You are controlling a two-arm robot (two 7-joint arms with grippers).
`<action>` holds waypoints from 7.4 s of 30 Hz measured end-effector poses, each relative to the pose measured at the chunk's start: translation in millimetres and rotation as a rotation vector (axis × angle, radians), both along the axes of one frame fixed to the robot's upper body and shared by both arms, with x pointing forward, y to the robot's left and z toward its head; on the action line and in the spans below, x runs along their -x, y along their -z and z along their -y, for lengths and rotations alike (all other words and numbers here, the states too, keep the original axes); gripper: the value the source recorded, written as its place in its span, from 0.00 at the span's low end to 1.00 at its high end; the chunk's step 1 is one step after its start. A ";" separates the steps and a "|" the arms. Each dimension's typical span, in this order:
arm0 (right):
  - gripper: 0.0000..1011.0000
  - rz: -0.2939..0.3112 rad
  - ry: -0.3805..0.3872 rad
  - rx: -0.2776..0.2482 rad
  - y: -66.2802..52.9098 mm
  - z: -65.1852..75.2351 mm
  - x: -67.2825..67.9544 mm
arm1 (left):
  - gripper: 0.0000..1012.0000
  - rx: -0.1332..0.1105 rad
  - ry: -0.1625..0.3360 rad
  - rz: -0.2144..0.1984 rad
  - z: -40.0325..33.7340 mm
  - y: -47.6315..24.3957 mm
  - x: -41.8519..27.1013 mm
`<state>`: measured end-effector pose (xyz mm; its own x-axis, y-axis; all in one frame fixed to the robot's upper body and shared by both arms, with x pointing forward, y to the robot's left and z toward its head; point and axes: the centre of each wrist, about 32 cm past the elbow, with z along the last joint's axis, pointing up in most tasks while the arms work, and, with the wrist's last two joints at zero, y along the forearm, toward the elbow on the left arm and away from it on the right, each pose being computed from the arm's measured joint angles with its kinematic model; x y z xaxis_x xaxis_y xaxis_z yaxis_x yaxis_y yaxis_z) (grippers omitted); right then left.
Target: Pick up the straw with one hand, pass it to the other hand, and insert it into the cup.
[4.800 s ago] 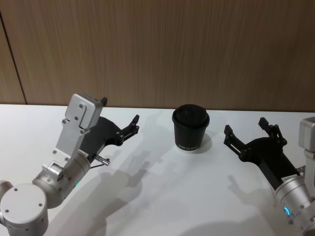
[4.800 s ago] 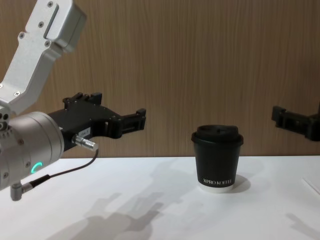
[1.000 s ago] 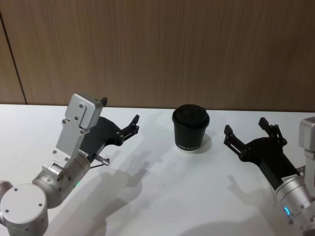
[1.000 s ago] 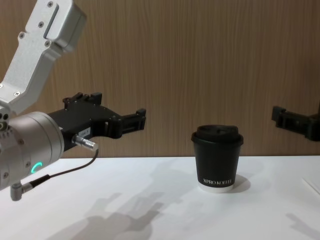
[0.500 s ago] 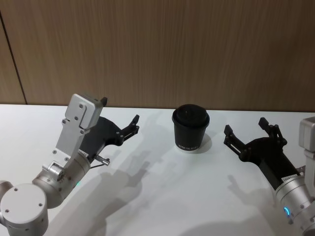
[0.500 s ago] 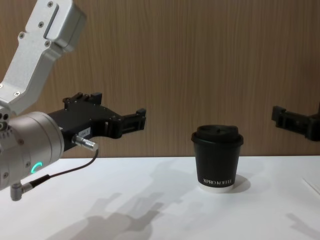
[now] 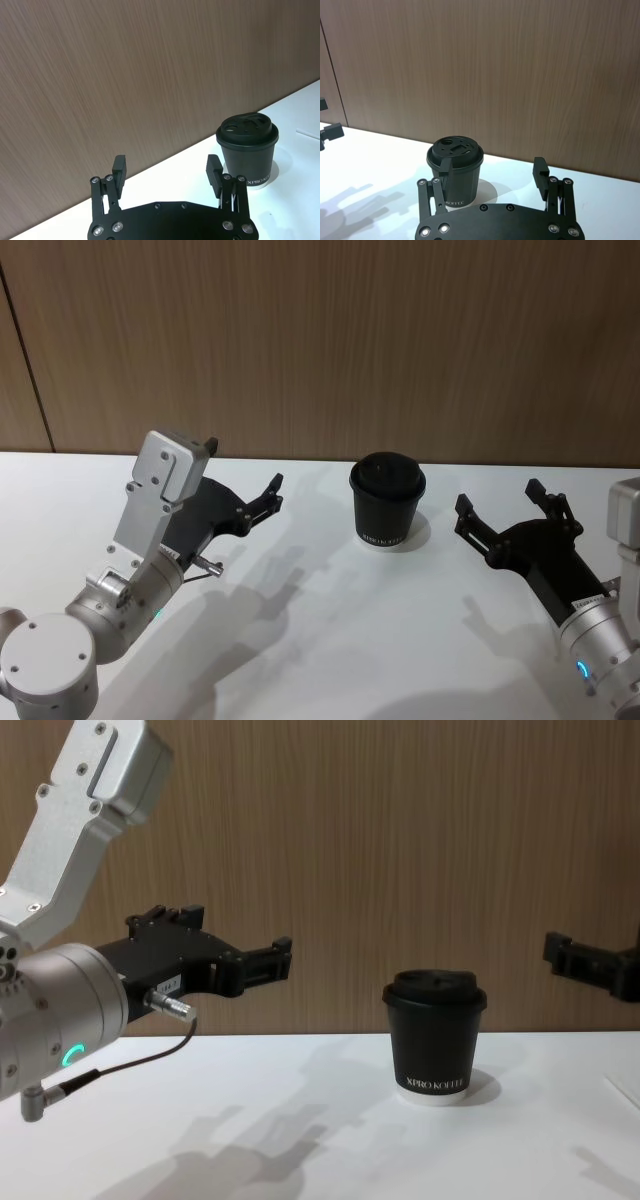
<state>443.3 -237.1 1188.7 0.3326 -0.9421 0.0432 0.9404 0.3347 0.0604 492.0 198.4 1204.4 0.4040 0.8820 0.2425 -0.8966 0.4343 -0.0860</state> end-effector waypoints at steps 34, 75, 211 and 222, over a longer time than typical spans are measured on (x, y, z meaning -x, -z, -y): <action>0.99 -0.011 -0.003 0.009 0.8 1.5 -1.3 | 0.99 0.000 0.000 0.000 0.0 0.0 0.0; 0.99 -0.217 0.072 0.095 9.8 35.5 2.9 | 0.99 0.000 0.000 0.000 0.0 0.0 0.0; 0.99 -0.439 0.124 0.128 29.8 44.0 -2.8 | 0.99 0.000 0.000 0.000 0.0 0.0 0.0; 0.92 -0.446 0.130 0.131 28.4 42.2 -2.5 | 0.99 0.000 0.000 0.000 0.0 0.0 0.0</action>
